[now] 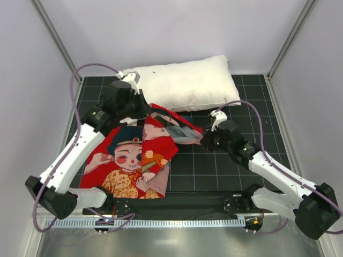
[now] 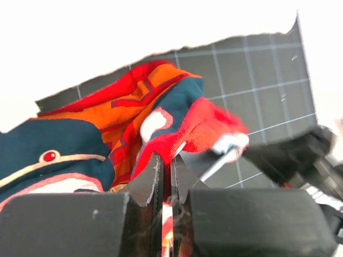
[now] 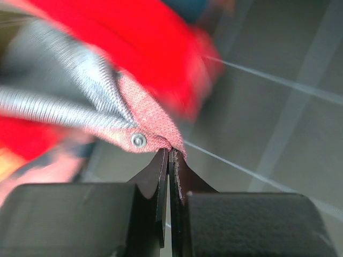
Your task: Put the pillow into the pillowcase
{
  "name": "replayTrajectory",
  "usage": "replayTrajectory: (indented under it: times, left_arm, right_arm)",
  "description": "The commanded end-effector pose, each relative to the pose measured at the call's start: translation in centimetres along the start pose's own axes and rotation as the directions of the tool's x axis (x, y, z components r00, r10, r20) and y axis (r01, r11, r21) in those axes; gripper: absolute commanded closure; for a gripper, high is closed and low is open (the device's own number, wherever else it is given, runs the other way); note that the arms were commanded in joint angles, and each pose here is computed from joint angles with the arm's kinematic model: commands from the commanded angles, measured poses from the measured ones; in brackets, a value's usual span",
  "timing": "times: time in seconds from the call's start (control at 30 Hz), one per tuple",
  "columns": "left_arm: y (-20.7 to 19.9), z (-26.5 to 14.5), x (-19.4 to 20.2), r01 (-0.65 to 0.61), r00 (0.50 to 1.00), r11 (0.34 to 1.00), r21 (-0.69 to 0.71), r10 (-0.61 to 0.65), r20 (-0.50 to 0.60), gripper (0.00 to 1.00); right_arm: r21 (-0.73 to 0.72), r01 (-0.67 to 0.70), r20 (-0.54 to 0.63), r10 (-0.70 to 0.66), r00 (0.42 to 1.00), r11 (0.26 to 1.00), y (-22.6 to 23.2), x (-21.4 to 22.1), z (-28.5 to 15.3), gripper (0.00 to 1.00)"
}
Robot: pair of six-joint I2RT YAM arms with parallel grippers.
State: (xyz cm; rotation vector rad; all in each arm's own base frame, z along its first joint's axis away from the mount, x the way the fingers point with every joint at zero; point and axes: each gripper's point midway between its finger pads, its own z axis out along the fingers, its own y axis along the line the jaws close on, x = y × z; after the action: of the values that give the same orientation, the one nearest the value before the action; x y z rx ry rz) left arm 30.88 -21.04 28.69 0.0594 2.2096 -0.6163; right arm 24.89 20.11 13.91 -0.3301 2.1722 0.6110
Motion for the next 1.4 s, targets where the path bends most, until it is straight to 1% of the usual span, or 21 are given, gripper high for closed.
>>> replayTrajectory:
  times: [0.0, 0.03, 0.17, 0.23, 0.33, 0.37, 0.4, 0.43, 0.47, 0.57, 0.63, 0.77, 0.8, 0.87, 0.9, 1.03, 1.13, 1.2, 1.27, 1.3, 1.37]
  left_arm:
    - [0.6, -3.4, -1.7, 0.004, 0.998, 1.0, -0.02, -0.003, 0.056, 1.0]
    - [1.6, -3.6, -2.0, 0.009, 0.997, 0.998, -0.059, -0.005, 0.071, 1.0]
    - [3.3, -4.9, -2.2, 0.027, 0.996, 0.994, -0.109, -0.017, 0.088, 1.0]
    - [3.6, -5.6, -2.3, 0.038, 0.994, 0.993, -0.111, -0.026, 0.104, 1.0]
    - [1.9, -5.2, -1.3, 0.043, 0.997, 0.999, -0.012, -0.042, 0.06, 1.0]
    - [0.6, -4.5, 0.3, 0.074, 0.997, 0.995, 0.071, -0.073, -0.009, 1.0]
    - [-0.3, -3.9, 1.1, 0.087, 0.996, 0.989, 0.12, -0.083, -0.037, 1.0]
    - [-1.0, -3.3, 2.1, 0.106, 0.993, 0.981, 0.164, -0.095, -0.071, 1.0]
    - [-1.9, -2.4, 3.0, 0.126, 0.99, 0.966, 0.224, -0.108, -0.092, 1.0]
    - [-3.3, -1.2, 4.8, 0.117, 0.99, 0.959, 0.259, -0.092, -0.108, 1.0]
    - [-3.5, -0.3, 6.5, 0.122, 0.986, 0.958, 0.261, -0.087, -0.142, 1.0]
    - [-3.9, 1.0, 7.8, 0.132, 0.98, 0.952, 0.278, -0.082, -0.182, 1.0]
    - [-4.0, 1.1, 7.8, 0.132, 0.98, 0.951, 0.28, -0.084, -0.18, 1.0]
    - [-4.1, 1.3, 7.6, 0.13, 0.981, 0.951, 0.281, -0.082, -0.175, 1.0]
    - [-4.1, 1.4, 7.4, 0.127, 0.982, 0.951, 0.282, -0.081, -0.171, 0.99]
    - [-5.0, 0.6, 5.4, 0.11, 0.989, 0.949, 0.296, -0.076, -0.126, 0.99]
    - [-5.3, -0.1, 4.2, 0.102, 0.992, 0.95, 0.295, -0.076, -0.099, 0.98]
    - [-5.6, -0.5, 3.7, 0.099, 0.993, 0.949, 0.299, -0.076, -0.089, 0.98]
    - [-5.7, -0.7, 3.5, 0.1, 0.993, 0.948, 0.301, -0.077, -0.087, 0.98]
    - [-5.8, -0.7, 3.5, 0.101, 0.993, 0.948, 0.303, -0.077, -0.089, 0.98]
    - [-6.0, -0.8, 3.6, 0.107, 0.992, 0.943, 0.315, -0.079, -0.1, 0.98]
  right_arm:
    - [0.27, -0.193, -0.031, 0.209, 0.977, 0.943, -5.8, 1.5, -1.3, 0.96]
    - [0.28, -0.223, -0.038, 0.243, 0.969, 0.934, -6.4, 1.9, -1.4, 0.96]
    - [0.379, -0.396, 0.048, 0.41, 0.911, 0.836, -10.9, 2.5, -2.3, 0.96]
    - [0.367, -0.459, 0.084, 0.463, 0.882, 0.809, -11.7, 2.7, -2.5, 0.96]
    - [0.349, -0.476, 0.096, 0.475, 0.875, 0.807, -12.0, 2.5, -2.8, 0.96]
    - [0.335, -0.473, 0.092, 0.472, 0.877, 0.815, -11.7, 2.1, -2.7, 0.94]
    - [0.336, -0.47, 0.082, 0.471, 0.878, 0.816, -11.7, 2.1, -2.7, 0.91]
    - [0.334, -0.466, 0.076, 0.469, 0.88, 0.819, -11.6, 2.1, -2.8, 0.86]
    - [0.329, -0.458, 0.076, 0.46, 0.884, 0.826, -11.5, 1.7, -2.9, 0.65]
    - [0.287, -0.446, 0.096, 0.438, 0.894, 0.848, -10.7, 0.7, -3.3, 0.38]
    - [0.215, -0.432, 0.13, 0.413, 0.902, 0.876, -9.5, -0.8, -3.9, 0.33]
    - [-0.057, -0.325, 0.138, 0.33, 0.934, 0.944, -4.9, -3.1, -4.3, 0.13]
    - [-0.133, -0.273, 0.161, 0.293, 0.943, 0.953, -3.6, -4.1, -4.4, 0.11]
    - [-0.229, -0.213, 0.114, 0.243, 0.963, 0.95, -1.0, -4.3, -4.3, 0.09]
    - [-0.246, -0.171, 0.102, 0.201, 0.974, 0.954, -0.2, -4.2, -4.1, 0.08]
    - [-0.199, -0.024, 0.083, 0.041, 0.996, 0.98, 2.6, -4.2, -2.2, 0.07]
    - [-0.104, -0.045, 0.05, 0.051, 0.997, 0.994, 1.5, -3.7, -0.1, 0.07]
    - [-0.044, -0.09, -0.01, 0.09, 0.996, 0.995, 0.4, -2.5, 1.5, 0.07]
    - [-0.002, -0.136, -0.04, 0.136, 0.99, 0.991, -0.1, -2.1, 2.5, 0.13]
    - [0.023, -0.154, -0.072, 0.156, 0.985, 0.988, -0.6, -1.3, 3.4, 0.15]
    - [0.061, -0.199, -0.078, 0.204, 0.976, 0.978, -1.2, -0.9, 4.2, 0.18]
